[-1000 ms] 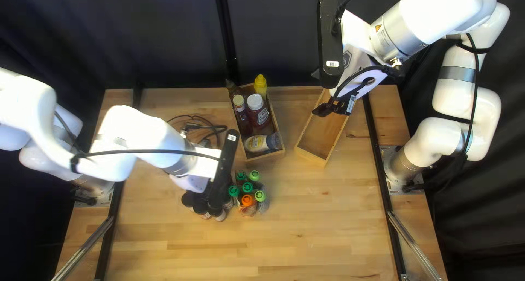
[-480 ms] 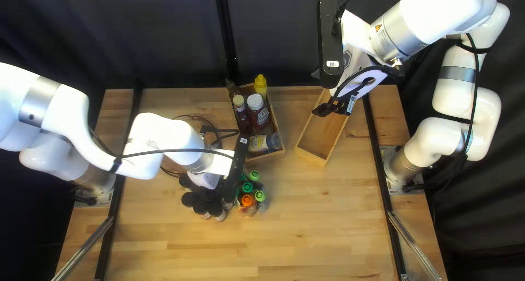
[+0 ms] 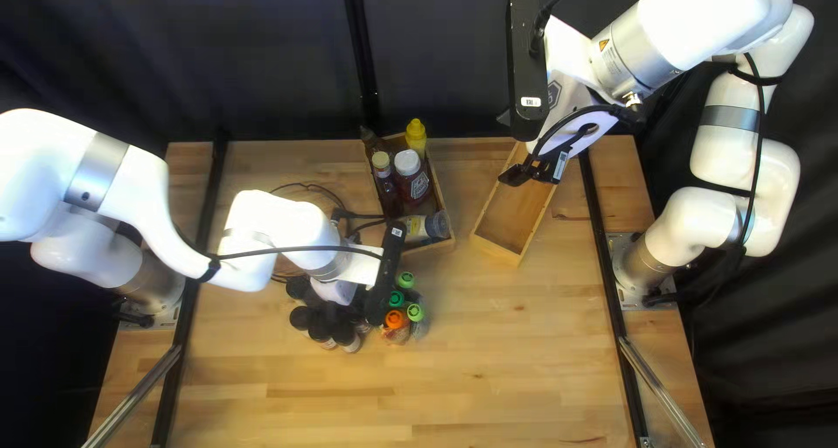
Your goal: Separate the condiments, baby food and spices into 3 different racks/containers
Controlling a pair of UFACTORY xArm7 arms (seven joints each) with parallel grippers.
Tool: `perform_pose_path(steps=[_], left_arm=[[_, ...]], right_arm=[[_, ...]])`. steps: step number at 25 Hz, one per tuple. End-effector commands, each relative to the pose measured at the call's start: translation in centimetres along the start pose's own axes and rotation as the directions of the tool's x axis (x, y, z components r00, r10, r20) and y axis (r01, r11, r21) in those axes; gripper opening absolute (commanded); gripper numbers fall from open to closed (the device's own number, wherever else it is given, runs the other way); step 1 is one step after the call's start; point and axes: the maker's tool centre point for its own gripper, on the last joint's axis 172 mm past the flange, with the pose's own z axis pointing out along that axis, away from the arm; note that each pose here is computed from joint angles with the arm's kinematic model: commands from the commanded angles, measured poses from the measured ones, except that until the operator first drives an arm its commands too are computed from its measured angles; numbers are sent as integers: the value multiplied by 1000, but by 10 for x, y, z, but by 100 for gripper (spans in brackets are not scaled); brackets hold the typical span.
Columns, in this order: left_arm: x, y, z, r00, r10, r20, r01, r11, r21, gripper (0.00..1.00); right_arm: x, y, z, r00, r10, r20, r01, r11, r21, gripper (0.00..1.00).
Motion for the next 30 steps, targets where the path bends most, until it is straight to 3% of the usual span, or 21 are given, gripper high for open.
perform_pose_path(steps=[1,2,3,4,6,7,8,11,19,30], left_arm=[[-3,-1,5,1000,-4,7,4,1000,4,88],[-3,-1,7,1000,-6,9,6,1000,4,84],[-4,-2,9,1000,-8,11,7,1000,5,60],[-4,-2,10,1000,-8,12,8,1000,4,60],[-4,-1,12,1000,-9,15,9,1000,3,11],[-5,0,12,1000,-9,16,9,1000,2,10],[-5,0,11,1000,-9,16,9,1000,3,2],[-4,-1,6,1000,-8,19,8,1000,5,0],[-9,-12,-49,1000,-7,22,6,999,41,0],[-13,-6,-190,999,30,21,-30,1000,-6,0]], right_arm=[[0,0,0,1000,0,0,0,1000,0,100],[0,0,0,1000,0,0,0,1000,0,100],[0,0,0,1000,0,0,0,1000,0,100],[0,0,0,1000,0,0,0,1000,0,100],[0,0,0,1000,0,0,0,1000,0,100],[0,0,0,1000,0,0,0,1000,0,100],[0,0,0,1000,0,0,0,1000,0,100],[0,0,0,1000,0,0,0,1000,0,100],[0,0,0,1000,0,0,0,1000,0,100],[0,0,0,1000,0,0,0,1000,0,100]])
